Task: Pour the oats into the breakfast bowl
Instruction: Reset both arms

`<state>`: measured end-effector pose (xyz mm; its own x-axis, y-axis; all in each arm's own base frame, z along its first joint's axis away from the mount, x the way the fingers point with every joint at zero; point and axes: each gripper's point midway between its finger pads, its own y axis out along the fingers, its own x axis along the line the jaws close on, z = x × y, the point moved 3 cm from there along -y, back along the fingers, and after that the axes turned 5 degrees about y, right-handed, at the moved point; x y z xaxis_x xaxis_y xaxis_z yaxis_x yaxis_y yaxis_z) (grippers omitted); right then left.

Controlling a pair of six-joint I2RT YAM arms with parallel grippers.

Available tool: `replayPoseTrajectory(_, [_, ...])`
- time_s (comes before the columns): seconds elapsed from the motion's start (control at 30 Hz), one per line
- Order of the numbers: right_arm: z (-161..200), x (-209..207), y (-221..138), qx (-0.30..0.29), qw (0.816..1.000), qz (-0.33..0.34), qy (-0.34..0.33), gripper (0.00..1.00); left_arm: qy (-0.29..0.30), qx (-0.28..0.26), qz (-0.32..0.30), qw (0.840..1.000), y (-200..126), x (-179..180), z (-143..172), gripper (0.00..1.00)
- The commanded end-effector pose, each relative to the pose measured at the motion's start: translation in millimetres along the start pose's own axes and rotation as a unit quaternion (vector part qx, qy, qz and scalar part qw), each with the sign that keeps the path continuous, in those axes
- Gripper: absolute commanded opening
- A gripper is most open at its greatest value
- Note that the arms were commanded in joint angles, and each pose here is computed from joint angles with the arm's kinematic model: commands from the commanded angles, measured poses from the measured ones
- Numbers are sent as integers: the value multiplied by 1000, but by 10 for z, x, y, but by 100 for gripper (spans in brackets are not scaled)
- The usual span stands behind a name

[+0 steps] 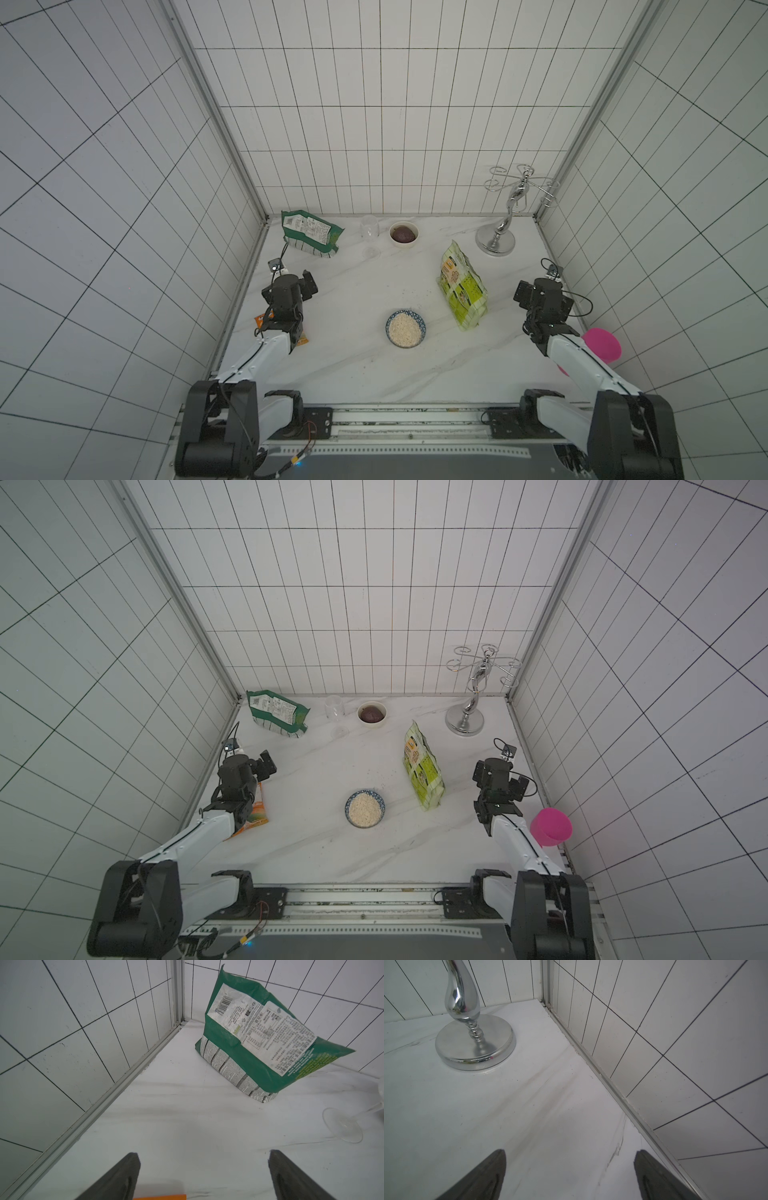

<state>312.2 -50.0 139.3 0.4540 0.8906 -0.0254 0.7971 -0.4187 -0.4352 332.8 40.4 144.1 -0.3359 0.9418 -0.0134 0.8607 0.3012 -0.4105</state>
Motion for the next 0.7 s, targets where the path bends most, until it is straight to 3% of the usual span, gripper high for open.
replayPoseTrajectory(0.0, [-123, 139, 111, -57, 997, -37, 32, 99, 22, -29, 9, 999, 137, -50, -56, 98])
replayPoseTrajectory(0.4, [61, 442, 406, -90, 989, -113, -1, 99, 15, -62, 51, 997, 427, -183, -129, 98])
replayPoseTrajectory(0.47, [133, 570, 475, -33, 988, -145, -33, 99, 19, -84, 62, 994, 501, -215, -30, 98])
replayPoseTrajectory(0.57, [122, 546, 514, -33, 988, -150, -20, 99, 32, -92, 72, 993, 485, -273, -2, 98])
replayPoseTrajectory(0.63, [112, 542, 505, -40, 988, -150, -20, 99, 35, -57, 67, 996, 502, -272, 27, 98])
replayPoseTrajectory(0.67, [116, 545, 508, -38, 988, -150, -20, 99, 35, -67, 68, 995, 498, -276, 7, 98])
